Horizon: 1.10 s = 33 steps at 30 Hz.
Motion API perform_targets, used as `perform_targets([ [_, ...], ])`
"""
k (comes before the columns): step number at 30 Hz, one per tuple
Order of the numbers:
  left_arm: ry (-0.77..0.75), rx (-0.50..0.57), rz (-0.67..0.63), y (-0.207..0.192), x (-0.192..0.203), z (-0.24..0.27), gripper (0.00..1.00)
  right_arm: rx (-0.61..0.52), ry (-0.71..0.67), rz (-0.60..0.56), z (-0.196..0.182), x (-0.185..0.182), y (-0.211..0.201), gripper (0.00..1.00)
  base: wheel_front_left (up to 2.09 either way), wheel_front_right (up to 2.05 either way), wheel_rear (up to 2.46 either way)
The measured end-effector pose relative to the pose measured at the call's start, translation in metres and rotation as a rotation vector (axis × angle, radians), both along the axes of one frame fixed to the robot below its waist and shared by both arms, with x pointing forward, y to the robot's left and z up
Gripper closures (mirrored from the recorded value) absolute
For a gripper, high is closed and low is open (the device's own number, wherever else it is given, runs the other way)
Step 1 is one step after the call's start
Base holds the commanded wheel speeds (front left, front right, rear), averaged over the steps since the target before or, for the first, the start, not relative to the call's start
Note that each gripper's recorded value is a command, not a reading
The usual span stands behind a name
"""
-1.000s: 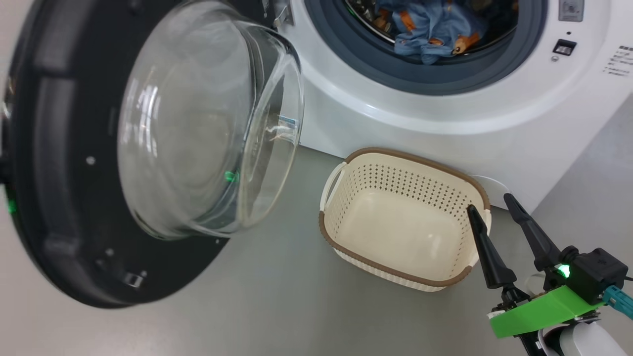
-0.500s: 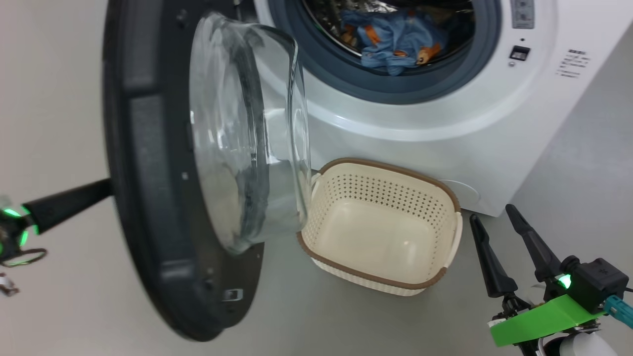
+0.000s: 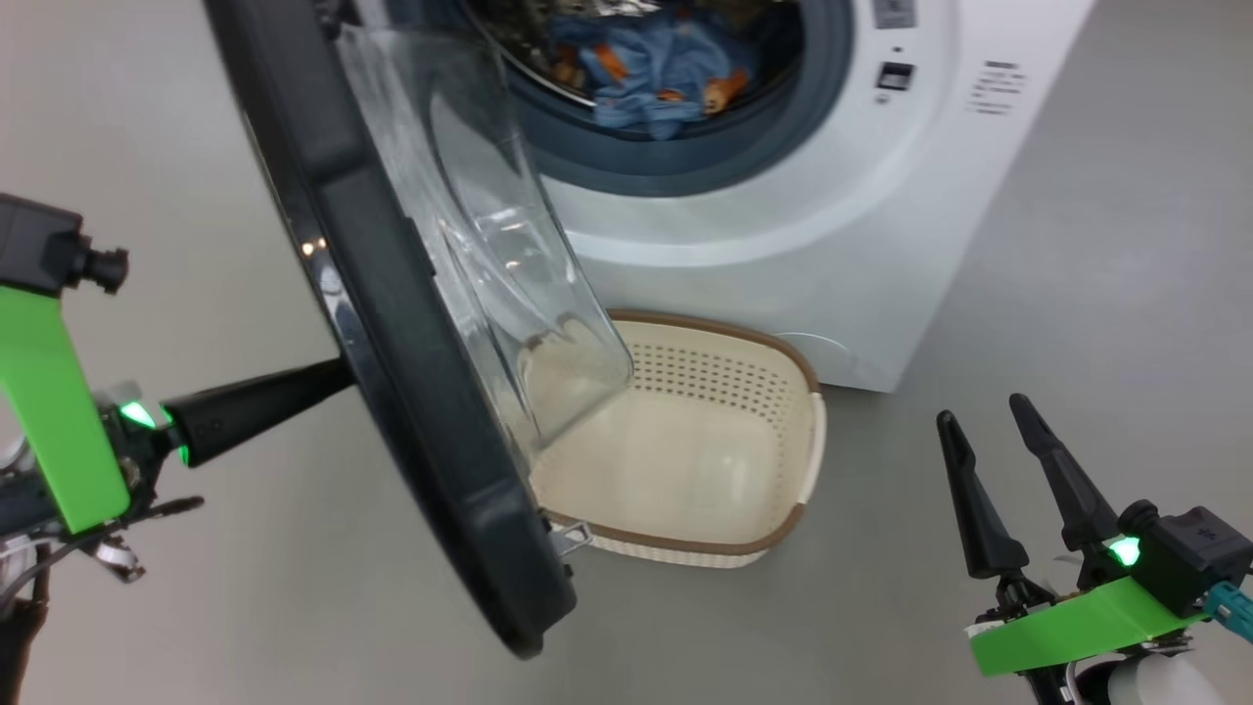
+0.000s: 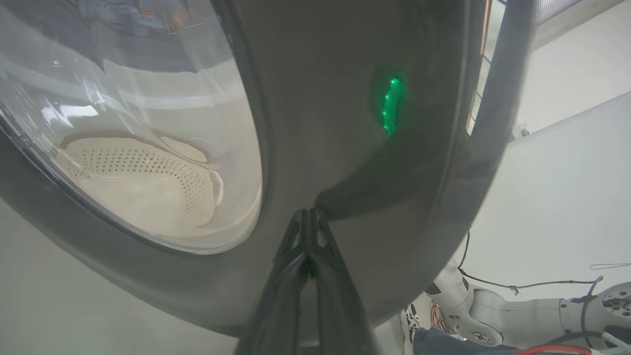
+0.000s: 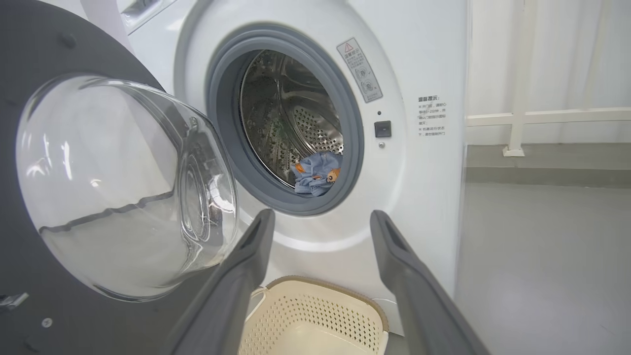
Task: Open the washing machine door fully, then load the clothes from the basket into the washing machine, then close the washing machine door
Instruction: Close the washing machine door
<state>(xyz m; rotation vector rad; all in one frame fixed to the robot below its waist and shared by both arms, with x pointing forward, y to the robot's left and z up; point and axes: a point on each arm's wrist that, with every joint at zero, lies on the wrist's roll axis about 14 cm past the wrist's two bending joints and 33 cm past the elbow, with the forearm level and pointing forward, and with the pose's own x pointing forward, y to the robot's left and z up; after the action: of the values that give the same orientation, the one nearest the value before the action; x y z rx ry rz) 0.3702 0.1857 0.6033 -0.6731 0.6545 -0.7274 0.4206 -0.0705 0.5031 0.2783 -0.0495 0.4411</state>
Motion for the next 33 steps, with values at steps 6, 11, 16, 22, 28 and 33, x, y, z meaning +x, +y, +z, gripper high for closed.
perform_targets([
  [6, -0.042, -0.01, -0.065, -0.026, 0.023, 0.008, 1.0, 0.001, 0.005, -0.085, 0.0, -0.003, -0.027, 0.0, 0.0, 0.0, 0.0],
  [11, -0.071, -0.016, -0.098, -0.05, 0.046, 0.009, 1.0, 0.002, 0.012, -0.162, -0.001, -0.009, -0.05, 0.0, 0.0, 0.0, 0.0],
  [16, -0.085, -0.033, -0.127, -0.073, 0.07, 0.008, 1.0, 0.004, 0.021, -0.245, -0.002, -0.016, -0.075, 0.0, 0.0, 0.0, 0.0],
  [22, -0.095, -0.038, -0.151, -0.098, 0.096, 0.003, 1.0, -0.001, 0.031, -0.337, -0.004, -0.026, -0.103, 0.0, 0.0, 0.0, 0.0],
  [28, -0.084, -0.059, -0.178, -0.119, 0.112, -0.006, 1.0, -0.005, 0.041, -0.395, -0.006, -0.03, -0.12, 0.0, 0.0, 0.0, 0.0],
  [33, -0.074, -0.064, -0.173, -0.122, 0.115, -0.012, 1.0, -0.006, 0.044, -0.404, -0.008, -0.028, -0.123, 0.0, 0.0, 0.0, 0.0],
])
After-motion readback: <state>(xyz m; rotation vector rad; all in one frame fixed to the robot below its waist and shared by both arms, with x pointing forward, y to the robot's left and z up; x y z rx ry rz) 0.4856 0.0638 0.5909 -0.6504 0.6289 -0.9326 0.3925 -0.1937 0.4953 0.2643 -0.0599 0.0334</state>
